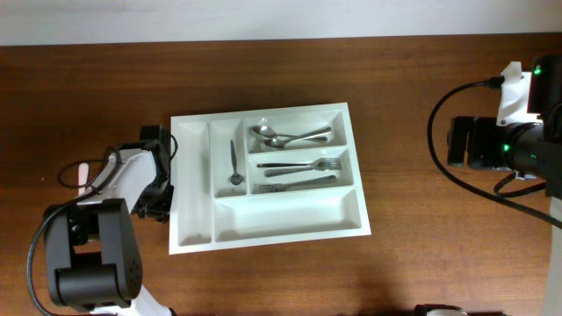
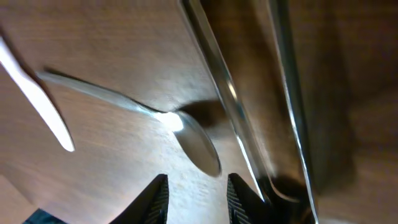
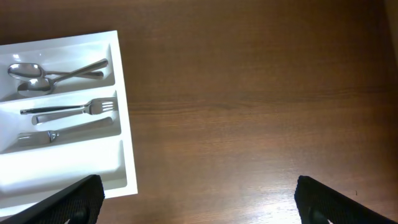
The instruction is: Pack container
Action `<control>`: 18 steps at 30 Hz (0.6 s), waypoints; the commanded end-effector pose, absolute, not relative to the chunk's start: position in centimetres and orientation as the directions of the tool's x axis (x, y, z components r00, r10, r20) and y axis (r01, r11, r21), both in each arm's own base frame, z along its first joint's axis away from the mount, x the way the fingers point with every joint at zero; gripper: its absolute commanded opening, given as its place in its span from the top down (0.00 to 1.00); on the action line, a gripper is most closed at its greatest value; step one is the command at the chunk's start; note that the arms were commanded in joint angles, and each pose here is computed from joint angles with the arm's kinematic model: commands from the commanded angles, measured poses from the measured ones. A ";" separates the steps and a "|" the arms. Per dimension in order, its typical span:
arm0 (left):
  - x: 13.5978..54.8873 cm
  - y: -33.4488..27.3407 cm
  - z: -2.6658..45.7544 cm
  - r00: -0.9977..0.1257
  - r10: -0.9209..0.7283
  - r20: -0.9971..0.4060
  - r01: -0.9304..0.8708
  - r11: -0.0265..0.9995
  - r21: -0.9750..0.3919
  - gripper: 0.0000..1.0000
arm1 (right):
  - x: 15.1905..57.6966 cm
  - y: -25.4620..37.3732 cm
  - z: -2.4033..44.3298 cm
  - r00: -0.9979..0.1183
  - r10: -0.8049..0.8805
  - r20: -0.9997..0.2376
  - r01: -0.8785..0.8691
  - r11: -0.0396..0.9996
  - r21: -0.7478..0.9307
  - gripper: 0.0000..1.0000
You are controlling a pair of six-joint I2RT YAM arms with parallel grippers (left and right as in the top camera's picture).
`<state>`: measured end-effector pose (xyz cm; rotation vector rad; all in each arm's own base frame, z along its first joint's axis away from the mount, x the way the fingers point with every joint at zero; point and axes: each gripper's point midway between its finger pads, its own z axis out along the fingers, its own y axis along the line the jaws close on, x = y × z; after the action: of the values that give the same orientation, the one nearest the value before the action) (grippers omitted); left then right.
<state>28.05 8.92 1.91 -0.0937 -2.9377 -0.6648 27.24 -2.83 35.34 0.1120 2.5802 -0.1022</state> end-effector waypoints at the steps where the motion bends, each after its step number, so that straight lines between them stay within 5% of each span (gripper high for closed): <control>1: 28.4 9.5 1.9 -0.990 0.042 0.136 0.100 0.885 0.455 0.67 | 27.3 -3.0 35.2 -0.845 0.078 -0.529 0.117 0.992 -0.039 0.01; 18: 29.4 9.8 1.0 -0.987 0.084 0.137 0.140 0.872 0.469 0.68 | 27.3 -3.0 35.2 -0.845 0.078 -0.529 0.117 0.992 -0.039 0.01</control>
<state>29.66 9.55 2.00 -0.1162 -2.9799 -0.7367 27.24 -2.83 35.34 0.1123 2.5802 -0.1015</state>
